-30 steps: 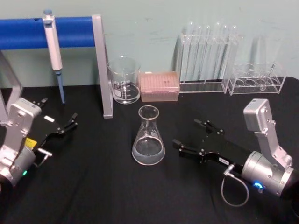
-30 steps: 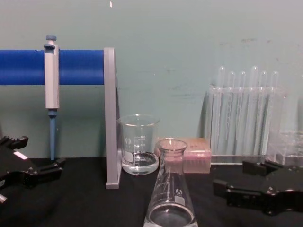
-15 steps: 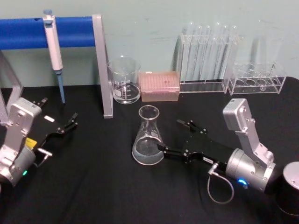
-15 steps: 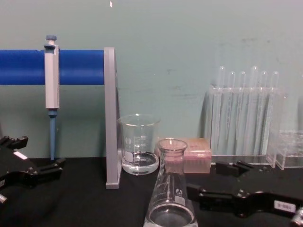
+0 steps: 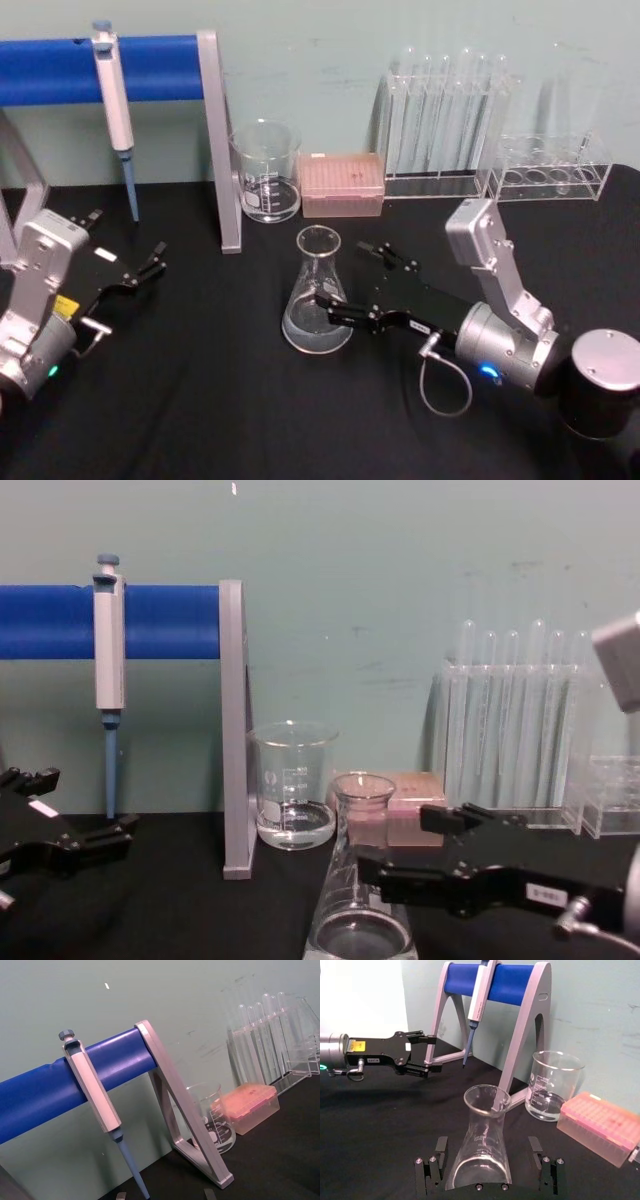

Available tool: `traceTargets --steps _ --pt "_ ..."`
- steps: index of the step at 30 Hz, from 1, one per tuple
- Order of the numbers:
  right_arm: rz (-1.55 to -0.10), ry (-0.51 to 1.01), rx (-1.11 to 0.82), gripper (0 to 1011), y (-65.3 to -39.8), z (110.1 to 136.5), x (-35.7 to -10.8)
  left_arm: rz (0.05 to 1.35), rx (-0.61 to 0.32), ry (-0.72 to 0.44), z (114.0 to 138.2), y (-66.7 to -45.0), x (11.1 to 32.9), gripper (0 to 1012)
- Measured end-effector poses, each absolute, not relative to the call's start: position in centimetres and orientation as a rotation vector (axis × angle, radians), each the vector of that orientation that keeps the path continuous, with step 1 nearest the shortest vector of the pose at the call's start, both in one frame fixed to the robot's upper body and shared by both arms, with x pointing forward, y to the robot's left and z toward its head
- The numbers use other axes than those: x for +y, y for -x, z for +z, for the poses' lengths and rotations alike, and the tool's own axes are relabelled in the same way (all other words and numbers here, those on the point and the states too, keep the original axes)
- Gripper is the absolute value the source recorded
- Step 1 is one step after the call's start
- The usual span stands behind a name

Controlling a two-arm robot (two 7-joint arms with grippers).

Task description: Grasp the erlenmeyer flask with one hand, shake it three times, then place it back.

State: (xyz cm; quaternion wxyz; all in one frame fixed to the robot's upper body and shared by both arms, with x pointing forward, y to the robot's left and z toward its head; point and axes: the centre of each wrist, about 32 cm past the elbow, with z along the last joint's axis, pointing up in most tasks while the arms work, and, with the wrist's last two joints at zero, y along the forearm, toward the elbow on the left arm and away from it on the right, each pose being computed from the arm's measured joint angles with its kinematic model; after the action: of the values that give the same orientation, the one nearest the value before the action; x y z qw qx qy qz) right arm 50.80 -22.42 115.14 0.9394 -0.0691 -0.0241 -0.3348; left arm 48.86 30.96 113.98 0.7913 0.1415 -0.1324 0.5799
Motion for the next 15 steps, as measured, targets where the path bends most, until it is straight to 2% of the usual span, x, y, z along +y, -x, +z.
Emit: traceTargets --steps 15 --pt "-0.684 0.135 -0.103 1003 -52.5 114.9 -20.5 1.248 -0.285 -0.304 114.0 -48.9 31.0 1001"
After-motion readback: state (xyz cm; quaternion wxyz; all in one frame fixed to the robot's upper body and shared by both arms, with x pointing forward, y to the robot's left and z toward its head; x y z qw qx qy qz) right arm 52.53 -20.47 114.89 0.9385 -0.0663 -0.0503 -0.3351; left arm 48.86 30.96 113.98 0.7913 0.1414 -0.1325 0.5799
